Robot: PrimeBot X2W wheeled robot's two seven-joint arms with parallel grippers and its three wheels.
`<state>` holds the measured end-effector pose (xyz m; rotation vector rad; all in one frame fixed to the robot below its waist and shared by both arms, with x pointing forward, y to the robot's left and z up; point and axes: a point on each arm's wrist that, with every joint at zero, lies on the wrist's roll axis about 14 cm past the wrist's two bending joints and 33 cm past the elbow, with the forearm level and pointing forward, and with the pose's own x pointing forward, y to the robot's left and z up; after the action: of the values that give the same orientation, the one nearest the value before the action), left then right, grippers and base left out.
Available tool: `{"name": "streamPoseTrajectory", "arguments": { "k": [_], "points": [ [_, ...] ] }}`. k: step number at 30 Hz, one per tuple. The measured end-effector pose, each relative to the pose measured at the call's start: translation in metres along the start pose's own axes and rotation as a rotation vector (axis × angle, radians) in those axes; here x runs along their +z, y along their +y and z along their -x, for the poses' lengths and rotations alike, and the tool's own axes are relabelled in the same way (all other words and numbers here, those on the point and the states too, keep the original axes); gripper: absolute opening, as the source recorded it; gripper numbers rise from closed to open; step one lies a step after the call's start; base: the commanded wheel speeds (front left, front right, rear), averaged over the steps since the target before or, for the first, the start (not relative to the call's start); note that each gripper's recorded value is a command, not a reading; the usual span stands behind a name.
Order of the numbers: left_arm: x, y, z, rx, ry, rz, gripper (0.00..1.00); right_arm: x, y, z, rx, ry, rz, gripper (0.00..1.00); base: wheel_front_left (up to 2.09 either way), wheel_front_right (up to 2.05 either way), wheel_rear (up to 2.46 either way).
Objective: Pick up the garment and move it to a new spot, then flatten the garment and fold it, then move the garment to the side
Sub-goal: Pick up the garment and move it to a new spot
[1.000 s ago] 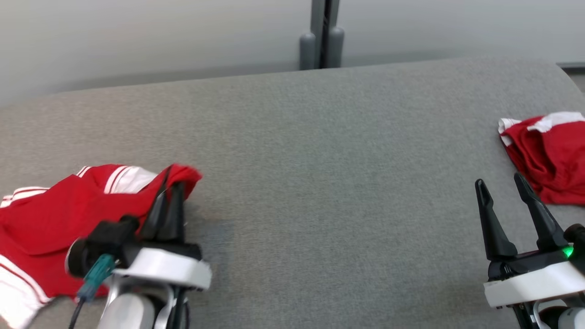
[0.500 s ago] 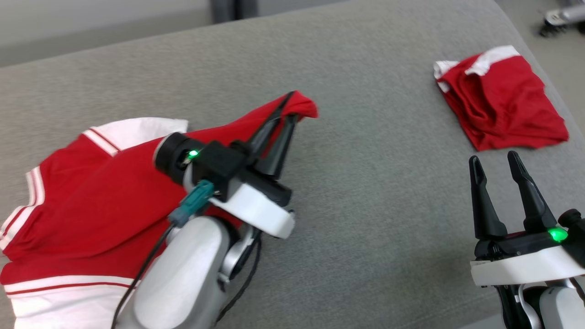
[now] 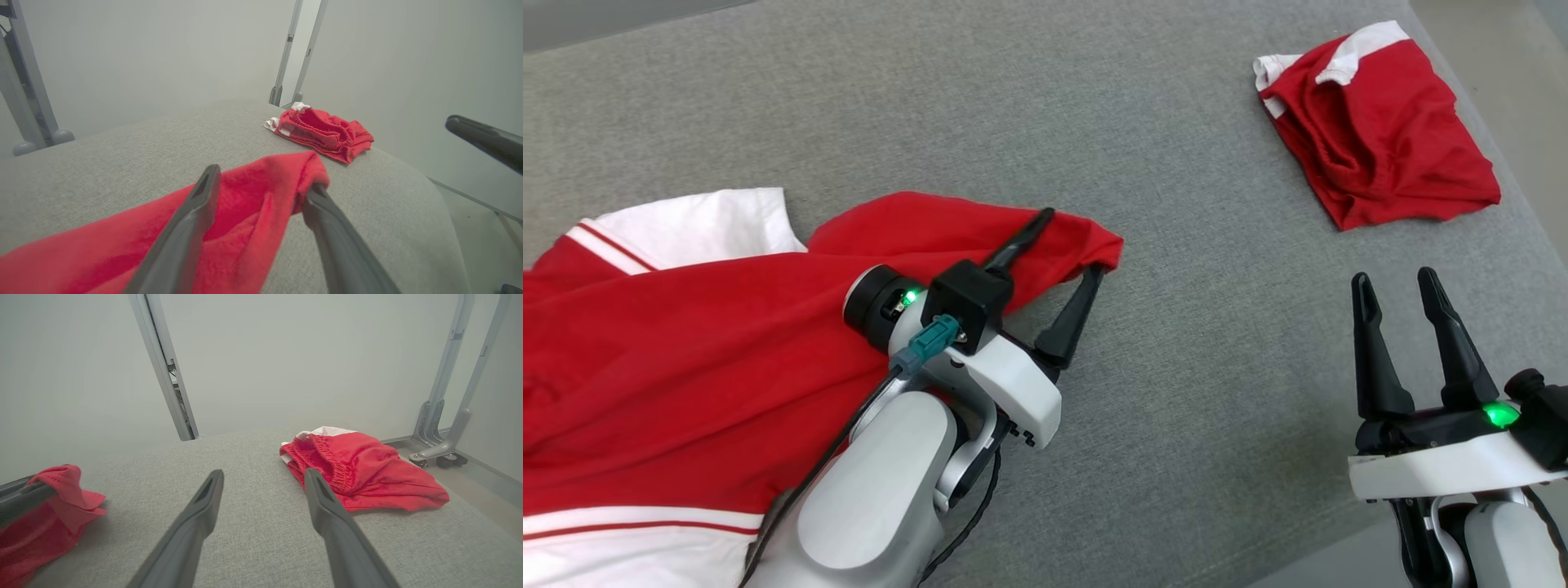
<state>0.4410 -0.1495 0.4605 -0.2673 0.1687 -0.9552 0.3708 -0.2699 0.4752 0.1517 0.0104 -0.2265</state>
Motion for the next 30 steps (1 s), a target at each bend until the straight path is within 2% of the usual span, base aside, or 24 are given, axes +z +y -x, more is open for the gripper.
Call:
{"name": "streamPoseTrajectory", "arguments": {
  "k": [8,20,23,30],
  "points": [
    [0.016,0.022,0.025,0.098,-0.055,-0.013,1.0,0.006,0.017,-0.008,0.061,-0.029,-0.01,1.0,0.0,0.0,0.0],
    [0.054,0.094,0.119,0.443,-0.14,-0.066,1.0,0.018,0.06,-0.017,0.207,-0.056,-0.03,1.0,0.0,0.0,0.0],
    [0.061,0.107,0.146,0.538,-0.171,-0.043,1.0,0.02,0.066,-0.014,0.228,-0.057,-0.03,1.0,0.0,0.0,0.0],
    [0.08,0.141,0.22,0.766,-0.24,-0.078,1.0,0.026,0.072,-0.008,0.257,-0.057,-0.016,1.0,0.0,0.0,0.0]
  ]
}}
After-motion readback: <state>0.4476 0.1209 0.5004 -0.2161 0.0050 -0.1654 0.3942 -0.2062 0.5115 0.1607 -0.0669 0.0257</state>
